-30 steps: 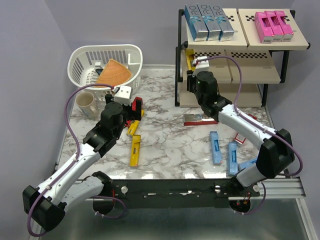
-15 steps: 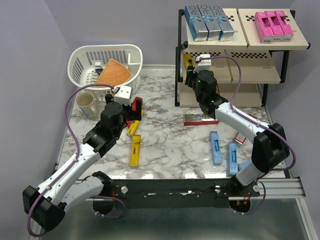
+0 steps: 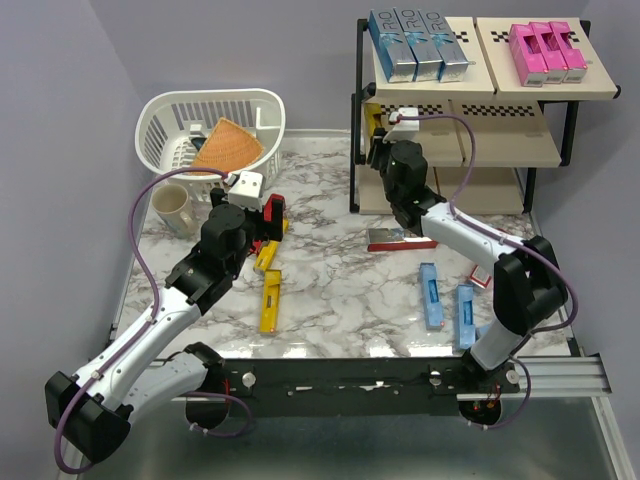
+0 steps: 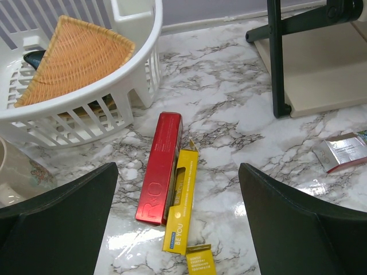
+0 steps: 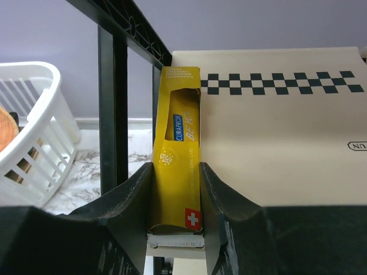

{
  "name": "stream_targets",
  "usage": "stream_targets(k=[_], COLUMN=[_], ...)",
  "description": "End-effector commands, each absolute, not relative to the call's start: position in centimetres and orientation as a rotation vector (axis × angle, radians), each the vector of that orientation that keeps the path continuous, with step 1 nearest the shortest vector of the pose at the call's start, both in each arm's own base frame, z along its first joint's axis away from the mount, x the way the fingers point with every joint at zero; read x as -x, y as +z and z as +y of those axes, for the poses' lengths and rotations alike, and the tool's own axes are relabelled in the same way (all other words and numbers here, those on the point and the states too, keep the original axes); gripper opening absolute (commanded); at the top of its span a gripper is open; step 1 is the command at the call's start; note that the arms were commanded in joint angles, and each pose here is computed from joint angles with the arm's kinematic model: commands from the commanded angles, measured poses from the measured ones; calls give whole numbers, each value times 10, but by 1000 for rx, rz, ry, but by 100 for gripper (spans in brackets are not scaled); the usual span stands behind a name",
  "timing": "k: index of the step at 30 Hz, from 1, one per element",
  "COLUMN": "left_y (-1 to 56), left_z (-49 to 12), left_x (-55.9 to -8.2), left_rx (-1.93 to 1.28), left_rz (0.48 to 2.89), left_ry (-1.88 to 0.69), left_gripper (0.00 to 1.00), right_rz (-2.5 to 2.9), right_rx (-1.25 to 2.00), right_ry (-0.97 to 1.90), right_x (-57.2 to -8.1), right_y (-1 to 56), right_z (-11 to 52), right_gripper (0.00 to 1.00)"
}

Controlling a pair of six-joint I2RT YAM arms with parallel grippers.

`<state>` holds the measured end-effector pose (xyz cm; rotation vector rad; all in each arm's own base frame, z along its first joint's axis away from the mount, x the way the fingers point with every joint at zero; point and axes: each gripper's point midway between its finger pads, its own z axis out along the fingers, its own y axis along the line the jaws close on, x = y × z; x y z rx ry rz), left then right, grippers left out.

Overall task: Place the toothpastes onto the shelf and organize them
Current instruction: Place the toothpaste on the shelf.

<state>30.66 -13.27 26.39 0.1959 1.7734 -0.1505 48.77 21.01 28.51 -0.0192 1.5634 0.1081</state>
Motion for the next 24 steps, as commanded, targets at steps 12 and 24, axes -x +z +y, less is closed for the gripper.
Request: stream_targets(k=[12,24], left_y=[265,244], left_z=[-131,-142], left_x=[-310,-315], left_rx=[-176,-174], left_rz=[1768,1857], left_ry=[-183,-225], left_gripper=[99,99], right_rz=[1501,1648], right_rx=[-84,129], right_ry=[189,402], right_x=[-481,-377], right_y=[306,274], right_z=[204,228], right_gripper=[69,92])
